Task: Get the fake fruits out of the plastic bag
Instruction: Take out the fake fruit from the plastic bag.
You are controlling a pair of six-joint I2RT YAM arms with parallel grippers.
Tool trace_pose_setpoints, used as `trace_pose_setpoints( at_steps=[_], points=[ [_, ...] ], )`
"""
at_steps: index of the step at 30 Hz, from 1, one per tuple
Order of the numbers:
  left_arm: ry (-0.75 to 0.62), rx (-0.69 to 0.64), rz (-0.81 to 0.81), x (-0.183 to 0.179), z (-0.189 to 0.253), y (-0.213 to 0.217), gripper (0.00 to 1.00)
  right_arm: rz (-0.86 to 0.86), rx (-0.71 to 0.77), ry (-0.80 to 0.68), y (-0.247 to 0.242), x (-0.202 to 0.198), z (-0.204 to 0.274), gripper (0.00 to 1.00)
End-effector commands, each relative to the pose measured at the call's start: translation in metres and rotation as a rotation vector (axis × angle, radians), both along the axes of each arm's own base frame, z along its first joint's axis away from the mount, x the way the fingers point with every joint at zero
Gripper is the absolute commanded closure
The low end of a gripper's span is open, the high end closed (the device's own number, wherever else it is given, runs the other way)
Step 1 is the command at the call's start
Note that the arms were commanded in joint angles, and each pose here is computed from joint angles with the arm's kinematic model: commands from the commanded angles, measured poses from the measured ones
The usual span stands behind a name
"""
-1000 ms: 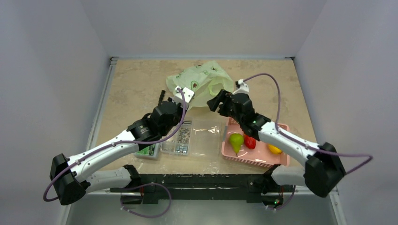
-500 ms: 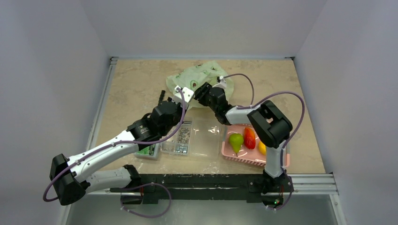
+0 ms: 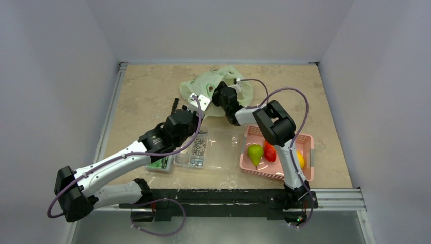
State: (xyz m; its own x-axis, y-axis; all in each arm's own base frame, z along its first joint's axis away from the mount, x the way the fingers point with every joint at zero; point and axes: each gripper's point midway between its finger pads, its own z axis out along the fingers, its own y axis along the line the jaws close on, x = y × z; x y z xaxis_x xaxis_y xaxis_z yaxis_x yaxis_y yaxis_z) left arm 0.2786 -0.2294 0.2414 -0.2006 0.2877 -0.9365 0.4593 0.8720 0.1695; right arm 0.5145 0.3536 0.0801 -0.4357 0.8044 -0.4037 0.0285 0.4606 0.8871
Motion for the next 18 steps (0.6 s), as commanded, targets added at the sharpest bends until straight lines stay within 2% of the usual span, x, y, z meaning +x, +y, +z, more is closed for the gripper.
trace_pose_setpoints(
  at_steps=[1,9,14,18],
  points=[
    [-0.035,-0.029,-0.006,0.003,0.011,-0.006,1.00,-0.081,0.085,-0.034,0.006,0.027,0.026,0.48],
    [-0.031,-0.035,-0.025,0.002,0.013,-0.009,1.00,-0.151,0.167,0.022,0.016,0.051,-0.006,0.40],
    [-0.026,-0.043,-0.035,0.000,0.013,-0.011,1.00,-0.215,0.138,0.046,0.019,0.056,-0.023,0.30],
    [-0.030,-0.049,-0.038,0.000,0.016,-0.011,1.00,-0.233,0.143,0.039,0.024,0.066,-0.030,0.26]
  ],
)
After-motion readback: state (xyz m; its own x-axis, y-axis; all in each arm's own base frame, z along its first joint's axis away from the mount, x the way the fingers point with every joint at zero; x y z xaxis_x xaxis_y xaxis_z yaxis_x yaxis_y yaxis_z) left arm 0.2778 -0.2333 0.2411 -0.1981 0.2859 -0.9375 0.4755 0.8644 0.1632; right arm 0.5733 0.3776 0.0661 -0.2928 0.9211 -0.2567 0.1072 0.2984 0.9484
